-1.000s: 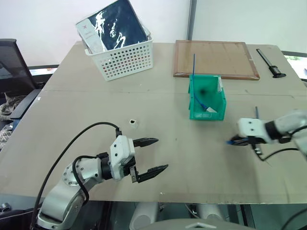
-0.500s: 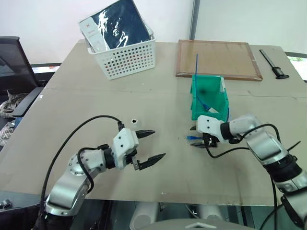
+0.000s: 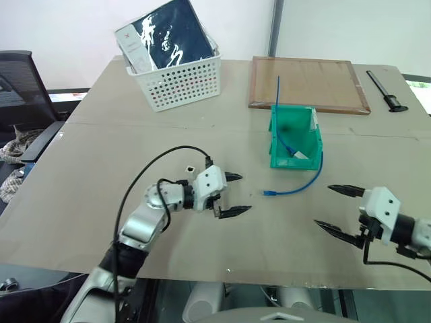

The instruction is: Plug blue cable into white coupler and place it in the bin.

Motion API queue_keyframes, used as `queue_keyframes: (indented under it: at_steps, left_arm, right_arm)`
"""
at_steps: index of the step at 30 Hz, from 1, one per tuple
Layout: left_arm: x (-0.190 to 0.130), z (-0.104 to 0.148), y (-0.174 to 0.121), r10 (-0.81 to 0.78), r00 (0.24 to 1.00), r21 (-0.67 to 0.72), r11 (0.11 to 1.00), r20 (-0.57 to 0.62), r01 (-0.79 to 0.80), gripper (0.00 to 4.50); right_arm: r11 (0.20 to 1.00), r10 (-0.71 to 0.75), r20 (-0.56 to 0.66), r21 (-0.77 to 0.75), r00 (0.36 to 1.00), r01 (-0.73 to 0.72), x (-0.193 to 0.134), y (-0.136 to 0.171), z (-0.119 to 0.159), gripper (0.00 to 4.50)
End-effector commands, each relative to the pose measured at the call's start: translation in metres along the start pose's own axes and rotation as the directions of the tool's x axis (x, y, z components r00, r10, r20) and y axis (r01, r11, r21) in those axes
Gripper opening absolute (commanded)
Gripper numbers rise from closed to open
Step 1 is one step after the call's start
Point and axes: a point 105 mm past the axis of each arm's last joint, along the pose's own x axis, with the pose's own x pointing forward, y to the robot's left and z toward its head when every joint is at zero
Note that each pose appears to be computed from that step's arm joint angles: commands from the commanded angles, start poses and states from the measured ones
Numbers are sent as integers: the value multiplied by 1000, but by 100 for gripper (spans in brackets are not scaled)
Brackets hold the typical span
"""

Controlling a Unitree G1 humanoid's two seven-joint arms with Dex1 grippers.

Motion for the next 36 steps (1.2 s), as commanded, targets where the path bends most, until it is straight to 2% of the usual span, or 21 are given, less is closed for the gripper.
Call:
queue_keyframes:
  at_steps: [1,3,6,8,13,15,20,23,26,30,34,36]
  left_arm:
    - [21,5,10,-19,1000,50,999,-3,19,450]
    - [34,6,13,-36,999,60,998,-13,37,450]
    - [40,1,8,-96,994,79,992,-46,99,378]
    - [43,-1,9,-110,993,87,990,-53,114,296]
    - [47,-3,5,-160,986,100,981,-53,165,47]
    - [48,-3,3,-181,982,106,977,-49,186,2]
    - [42,15,-4,-249,967,152,959,58,238,2]
    - [36,41,-10,-305,942,311,917,143,249,2]
    - [35,64,-3,-281,937,437,884,208,168,2]
    - [34,87,10,-215,938,556,831,273,28,2]
    - [30,95,16,-157,938,604,794,310,-67,0]
    - [27,97,18,-136,938,614,784,319,-95,0]
  right_arm:
    - [992,-122,11,-31,992,123,-21,4,11,445]
    - [987,-162,-10,-8,987,162,-28,11,8,445]
    - [982,-186,-24,1,982,187,-30,16,7,450]
    - [979,-205,-24,6,978,206,-29,17,7,450]
    - [974,-225,-25,23,974,225,-27,21,6,450]
    - [972,-230,-28,51,973,231,-26,24,4,450]
    - [941,-249,-7,235,968,244,-16,37,5,450]
    - [857,-284,8,450,959,250,-9,50,5,450]
    - [771,-323,57,594,945,228,-1,57,15,450]
    - [680,-400,200,719,894,143,15,48,45,450]
    - [614,-437,278,787,855,57,29,36,65,330]
    - [596,-438,307,803,845,18,39,29,72,330]
